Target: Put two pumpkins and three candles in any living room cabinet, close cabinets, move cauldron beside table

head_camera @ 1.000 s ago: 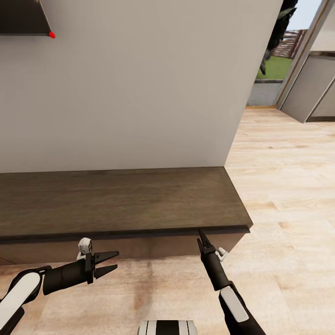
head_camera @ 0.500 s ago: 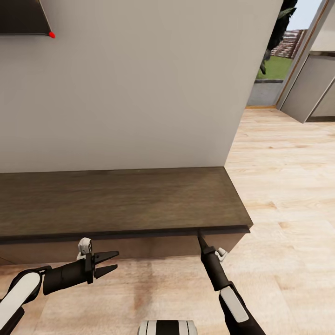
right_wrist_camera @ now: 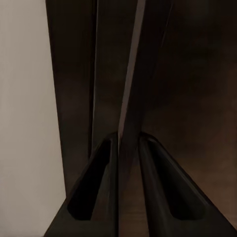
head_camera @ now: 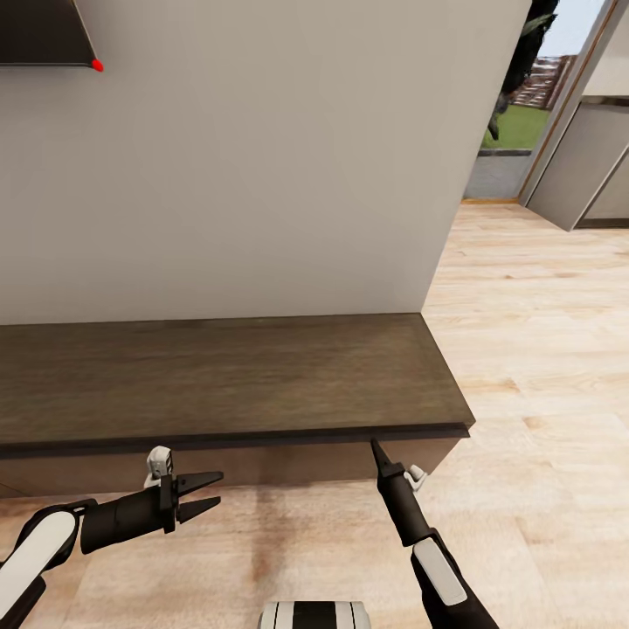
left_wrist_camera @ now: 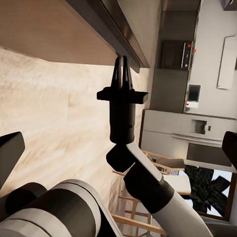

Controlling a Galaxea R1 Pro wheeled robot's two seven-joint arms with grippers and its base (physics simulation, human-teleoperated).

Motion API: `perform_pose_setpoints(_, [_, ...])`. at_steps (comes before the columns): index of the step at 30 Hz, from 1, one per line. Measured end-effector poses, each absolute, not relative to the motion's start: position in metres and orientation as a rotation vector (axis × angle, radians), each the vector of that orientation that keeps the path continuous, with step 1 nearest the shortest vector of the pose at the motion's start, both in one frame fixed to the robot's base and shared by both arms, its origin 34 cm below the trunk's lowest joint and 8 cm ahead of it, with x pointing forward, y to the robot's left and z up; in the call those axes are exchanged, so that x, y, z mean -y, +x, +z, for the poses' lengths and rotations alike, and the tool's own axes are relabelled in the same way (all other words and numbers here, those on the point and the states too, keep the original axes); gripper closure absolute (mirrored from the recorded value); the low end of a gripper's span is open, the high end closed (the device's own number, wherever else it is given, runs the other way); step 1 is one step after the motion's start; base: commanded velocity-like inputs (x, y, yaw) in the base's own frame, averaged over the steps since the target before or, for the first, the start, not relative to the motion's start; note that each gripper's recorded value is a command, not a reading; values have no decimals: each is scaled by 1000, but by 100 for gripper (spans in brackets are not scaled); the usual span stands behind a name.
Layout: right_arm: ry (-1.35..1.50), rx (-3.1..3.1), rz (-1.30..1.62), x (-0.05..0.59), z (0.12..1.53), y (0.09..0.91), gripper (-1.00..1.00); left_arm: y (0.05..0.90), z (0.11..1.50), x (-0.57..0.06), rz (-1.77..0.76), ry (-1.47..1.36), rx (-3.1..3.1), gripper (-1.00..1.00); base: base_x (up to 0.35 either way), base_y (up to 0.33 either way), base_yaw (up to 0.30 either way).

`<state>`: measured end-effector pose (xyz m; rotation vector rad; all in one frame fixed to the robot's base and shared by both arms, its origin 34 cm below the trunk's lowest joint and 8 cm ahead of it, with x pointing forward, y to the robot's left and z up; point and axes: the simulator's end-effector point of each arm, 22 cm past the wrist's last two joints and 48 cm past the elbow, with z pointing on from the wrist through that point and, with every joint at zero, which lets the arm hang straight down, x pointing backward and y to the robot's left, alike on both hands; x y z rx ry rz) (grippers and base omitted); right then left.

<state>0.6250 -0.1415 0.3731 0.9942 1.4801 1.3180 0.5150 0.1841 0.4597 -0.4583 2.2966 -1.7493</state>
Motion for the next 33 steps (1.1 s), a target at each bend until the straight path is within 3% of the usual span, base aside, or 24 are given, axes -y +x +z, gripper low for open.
perform_pose_setpoints(18, [999,-1482,1317,142,372,625,100,515,459,-183,-1749,-458,-2298,-100,-14,0,0])
perform_pose_setpoints(33, [1003,-1478,1315,143,372,626,100,515,460,-184,-1750,-458,-2298,-100,-116,0,0])
